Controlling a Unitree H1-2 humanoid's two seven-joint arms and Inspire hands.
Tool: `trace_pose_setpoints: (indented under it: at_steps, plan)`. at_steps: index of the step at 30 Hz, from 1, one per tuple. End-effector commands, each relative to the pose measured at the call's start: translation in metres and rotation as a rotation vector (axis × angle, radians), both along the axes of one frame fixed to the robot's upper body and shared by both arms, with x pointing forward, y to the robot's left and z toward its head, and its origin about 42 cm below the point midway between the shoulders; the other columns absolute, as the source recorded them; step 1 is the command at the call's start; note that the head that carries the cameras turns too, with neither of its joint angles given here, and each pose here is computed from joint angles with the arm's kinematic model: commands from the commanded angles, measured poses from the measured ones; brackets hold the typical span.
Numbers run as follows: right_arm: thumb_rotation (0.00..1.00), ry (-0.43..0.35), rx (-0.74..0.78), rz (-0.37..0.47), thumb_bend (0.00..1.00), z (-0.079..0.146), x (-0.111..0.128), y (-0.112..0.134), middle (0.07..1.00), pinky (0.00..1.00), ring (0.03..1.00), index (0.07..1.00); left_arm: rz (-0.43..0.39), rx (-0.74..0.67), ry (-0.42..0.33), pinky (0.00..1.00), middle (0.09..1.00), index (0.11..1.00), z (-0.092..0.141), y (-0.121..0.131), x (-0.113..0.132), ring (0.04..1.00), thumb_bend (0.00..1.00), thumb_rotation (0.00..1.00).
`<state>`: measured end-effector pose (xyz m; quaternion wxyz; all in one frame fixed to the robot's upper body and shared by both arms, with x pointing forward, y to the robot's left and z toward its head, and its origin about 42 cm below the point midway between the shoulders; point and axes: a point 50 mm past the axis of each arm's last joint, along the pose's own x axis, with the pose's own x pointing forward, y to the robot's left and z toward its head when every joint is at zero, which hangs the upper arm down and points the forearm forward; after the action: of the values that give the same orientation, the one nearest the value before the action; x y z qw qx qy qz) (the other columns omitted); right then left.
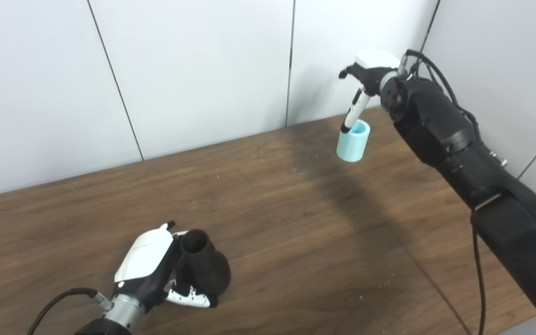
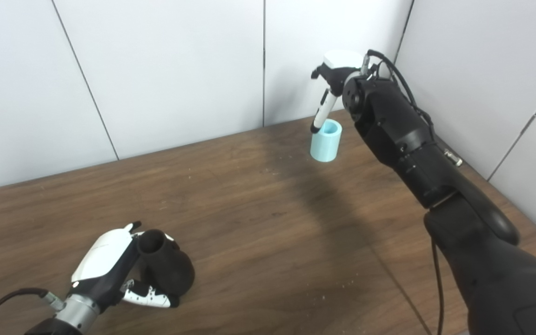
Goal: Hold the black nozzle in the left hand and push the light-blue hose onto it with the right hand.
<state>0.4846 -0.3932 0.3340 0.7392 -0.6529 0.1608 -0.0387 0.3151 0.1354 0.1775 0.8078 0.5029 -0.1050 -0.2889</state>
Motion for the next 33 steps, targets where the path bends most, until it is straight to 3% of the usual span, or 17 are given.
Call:
trace_pose_setpoints:
  at_steps: [1,6,12,17,24,33]
  plan:
    - [0.16,-0.058,-0.014,-0.011,0.97,0.029,0.004,-0.005,0.946,0.86,0.953,0.876,-0.055,0.092,0.242,0.99,0.522,0.466,-0.047,0.003,-0.024,0.655,0.52,0.00]
    - [0.19,-0.008,-0.009,-0.037,0.98,0.016,0.007,-0.009,0.925,0.74,0.926,0.882,-0.057,0.089,0.237,0.99,0.515,0.469,-0.047,0.002,-0.026,0.648,0.52,0.00]
    - [0.19,0.022,-0.025,-0.065,0.98,-0.004,0.008,-0.009,0.885,0.75,0.898,0.888,-0.048,0.087,0.232,0.99,0.518,0.466,-0.048,0.004,-0.028,0.658,0.52,0.00]
    - [0.21,0.036,-0.030,-0.073,0.99,-0.019,0.007,-0.009,0.932,0.79,0.923,0.886,-0.049,0.092,0.226,0.99,0.514,0.469,-0.047,0.006,-0.029,0.650,0.52,0.00]
    - [0.20,0.045,-0.030,-0.078,0.99,-0.031,0.011,-0.008,0.889,0.70,0.865,0.882,-0.047,0.101,0.226,0.99,0.520,0.465,-0.048,0.010,-0.026,0.663,0.52,0.00]
    - [0.15,0.019,-0.035,-0.067,0.95,-0.034,0.010,-0.015,0.858,0.70,0.827,0.858,-0.053,0.111,0.236,0.99,0.519,0.466,-0.049,0.009,-0.025,0.643,0.52,0.00]
